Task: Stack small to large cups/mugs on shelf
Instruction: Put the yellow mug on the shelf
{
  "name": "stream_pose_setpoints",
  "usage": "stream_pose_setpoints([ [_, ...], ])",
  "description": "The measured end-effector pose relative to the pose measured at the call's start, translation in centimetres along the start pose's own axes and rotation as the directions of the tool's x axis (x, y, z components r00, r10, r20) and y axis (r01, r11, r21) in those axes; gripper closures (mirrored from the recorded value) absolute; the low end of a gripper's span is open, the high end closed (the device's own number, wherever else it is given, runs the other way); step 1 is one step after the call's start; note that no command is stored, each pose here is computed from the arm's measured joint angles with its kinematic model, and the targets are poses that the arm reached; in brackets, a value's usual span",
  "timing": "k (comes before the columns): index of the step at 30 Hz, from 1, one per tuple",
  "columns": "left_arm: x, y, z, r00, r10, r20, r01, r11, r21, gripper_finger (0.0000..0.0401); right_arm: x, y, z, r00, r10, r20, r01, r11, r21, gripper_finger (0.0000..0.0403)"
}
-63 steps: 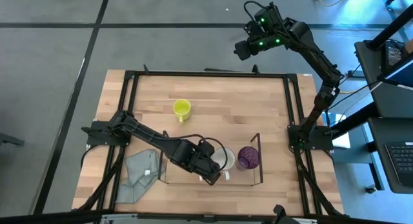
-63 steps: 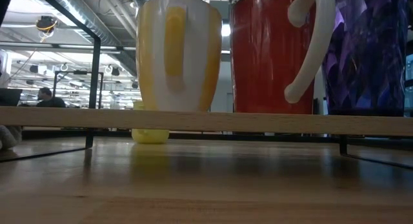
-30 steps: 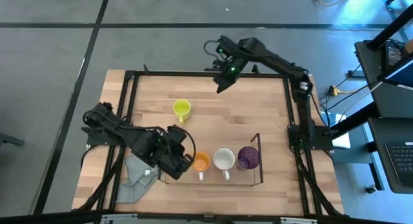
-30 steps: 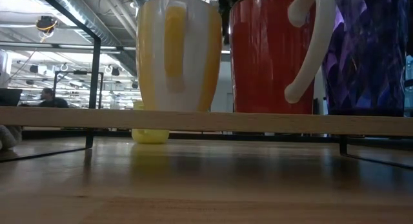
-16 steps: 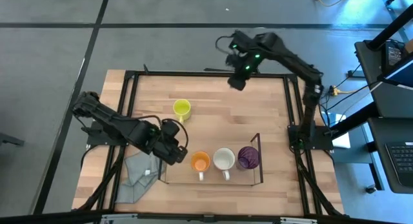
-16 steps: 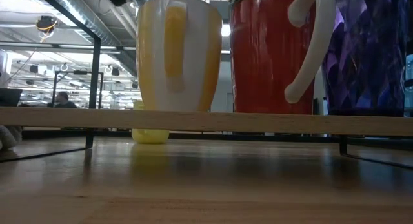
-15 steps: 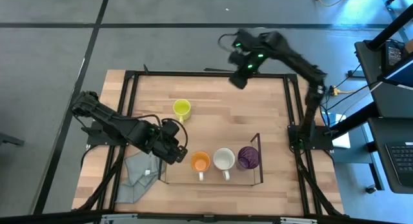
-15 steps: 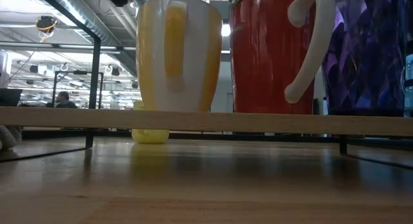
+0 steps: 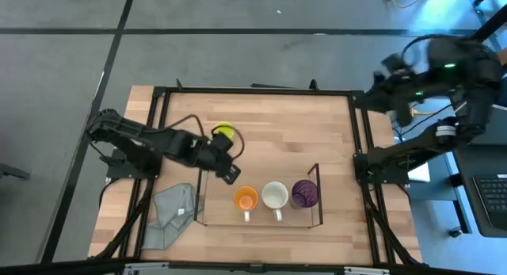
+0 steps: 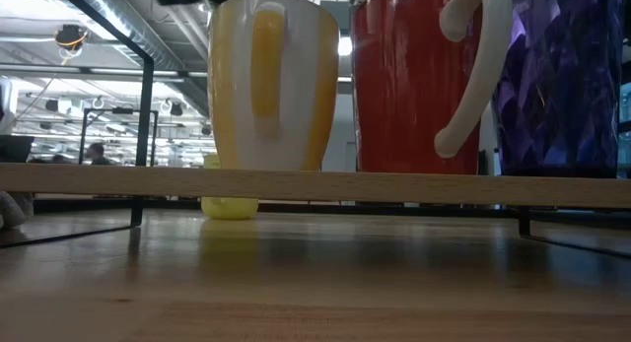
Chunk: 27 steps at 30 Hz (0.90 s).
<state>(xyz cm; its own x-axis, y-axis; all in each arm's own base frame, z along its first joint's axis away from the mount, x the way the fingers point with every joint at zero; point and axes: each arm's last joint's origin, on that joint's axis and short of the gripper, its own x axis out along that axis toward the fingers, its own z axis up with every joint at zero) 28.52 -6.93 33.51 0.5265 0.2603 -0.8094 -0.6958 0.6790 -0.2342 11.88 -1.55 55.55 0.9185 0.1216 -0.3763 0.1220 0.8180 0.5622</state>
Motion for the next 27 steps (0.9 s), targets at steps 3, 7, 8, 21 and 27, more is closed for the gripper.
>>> stream_pose_setpoints([
  [3,0.7,0.4,1.6,0.998,-0.062,-0.028,0.063,0.998,0.006,0.0378,-0.5,2.2,0.2,0.965,0.250,0.085,-0.212,0.926,-0.311,0.0390],
  [7,1.6,1.3,3.8,0.990,-0.129,-0.050,0.129,0.992,-0.006,0.0378,1.5,3.6,0.2,0.817,0.576,-0.001,-0.482,0.684,-0.547,0.0368],
  [8,1.7,1.6,4.3,0.989,-0.139,-0.047,0.138,0.990,-0.013,0.0378,2.4,3.6,-0.1,0.775,0.629,-0.058,-0.544,0.618,-0.567,0.0363],
  [21,-1.0,3.8,6.1,0.973,-0.232,-0.005,0.232,0.971,0.058,0.0378,10.5,-5.6,-8.6,0.543,0.829,0.131,-0.520,0.455,-0.723,0.0352],
  [27,-2.3,4.5,6.1,0.971,-0.240,0.016,0.237,0.964,0.122,0.0378,6.8,-11.1,-13.6,0.624,0.714,0.320,-0.371,0.630,-0.682,0.0352],
])
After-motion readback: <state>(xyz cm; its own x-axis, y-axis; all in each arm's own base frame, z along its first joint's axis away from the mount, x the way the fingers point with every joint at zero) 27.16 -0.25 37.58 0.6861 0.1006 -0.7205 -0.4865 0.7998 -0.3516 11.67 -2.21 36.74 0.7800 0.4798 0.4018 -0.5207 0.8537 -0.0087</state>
